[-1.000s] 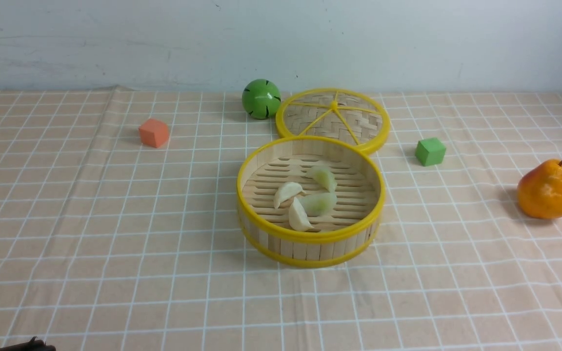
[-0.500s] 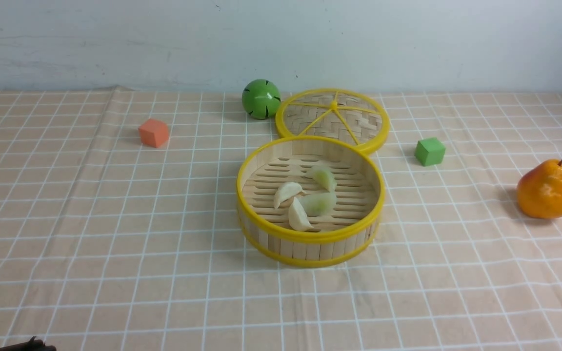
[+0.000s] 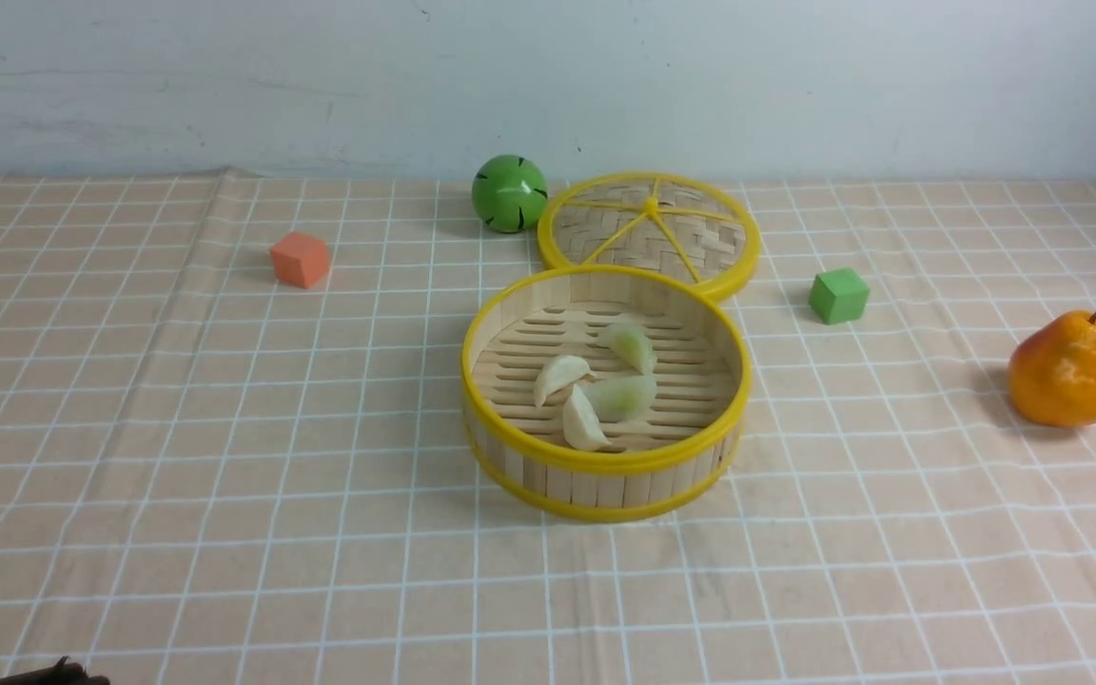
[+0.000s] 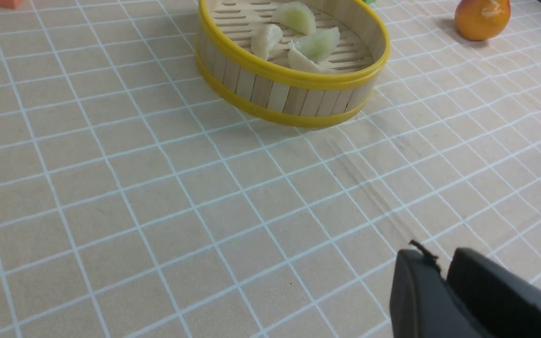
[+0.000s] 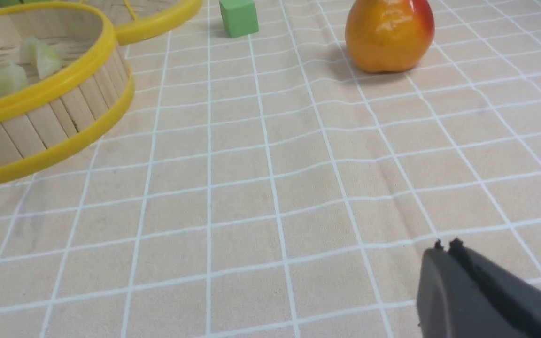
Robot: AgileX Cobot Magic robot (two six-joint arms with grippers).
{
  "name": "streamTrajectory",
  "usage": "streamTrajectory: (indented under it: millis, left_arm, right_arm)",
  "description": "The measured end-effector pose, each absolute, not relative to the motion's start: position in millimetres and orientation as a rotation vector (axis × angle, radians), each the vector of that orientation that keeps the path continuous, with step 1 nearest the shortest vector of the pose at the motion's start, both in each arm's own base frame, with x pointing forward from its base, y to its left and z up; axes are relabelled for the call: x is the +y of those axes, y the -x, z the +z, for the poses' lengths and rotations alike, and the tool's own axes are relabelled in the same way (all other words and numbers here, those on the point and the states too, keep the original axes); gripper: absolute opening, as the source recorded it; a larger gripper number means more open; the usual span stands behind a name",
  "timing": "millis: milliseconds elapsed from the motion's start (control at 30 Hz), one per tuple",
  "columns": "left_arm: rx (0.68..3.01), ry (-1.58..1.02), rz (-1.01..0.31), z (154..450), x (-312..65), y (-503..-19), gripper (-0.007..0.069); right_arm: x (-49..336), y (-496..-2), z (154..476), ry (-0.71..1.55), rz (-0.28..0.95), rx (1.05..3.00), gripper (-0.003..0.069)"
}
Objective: Put the dumplings into the steamer on the table with the brown tablecloth.
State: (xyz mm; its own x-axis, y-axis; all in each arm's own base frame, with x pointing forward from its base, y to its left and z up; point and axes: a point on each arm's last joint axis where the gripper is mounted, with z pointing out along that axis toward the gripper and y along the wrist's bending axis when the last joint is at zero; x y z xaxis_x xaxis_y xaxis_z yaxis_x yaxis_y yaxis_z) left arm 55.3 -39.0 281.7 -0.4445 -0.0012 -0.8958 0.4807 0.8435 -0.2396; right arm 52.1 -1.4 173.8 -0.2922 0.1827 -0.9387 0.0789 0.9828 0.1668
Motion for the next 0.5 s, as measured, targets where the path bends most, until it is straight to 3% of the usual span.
streamTrajectory:
  millis: [500]
  left_arm:
    - [1.968, -0.355, -0.574, 281.6, -39.0, -55.3, 0.0092]
  right_arm:
    - [-0.8, -52.0, 173.4, -0.2, 0.118, 1.873, -0.0016]
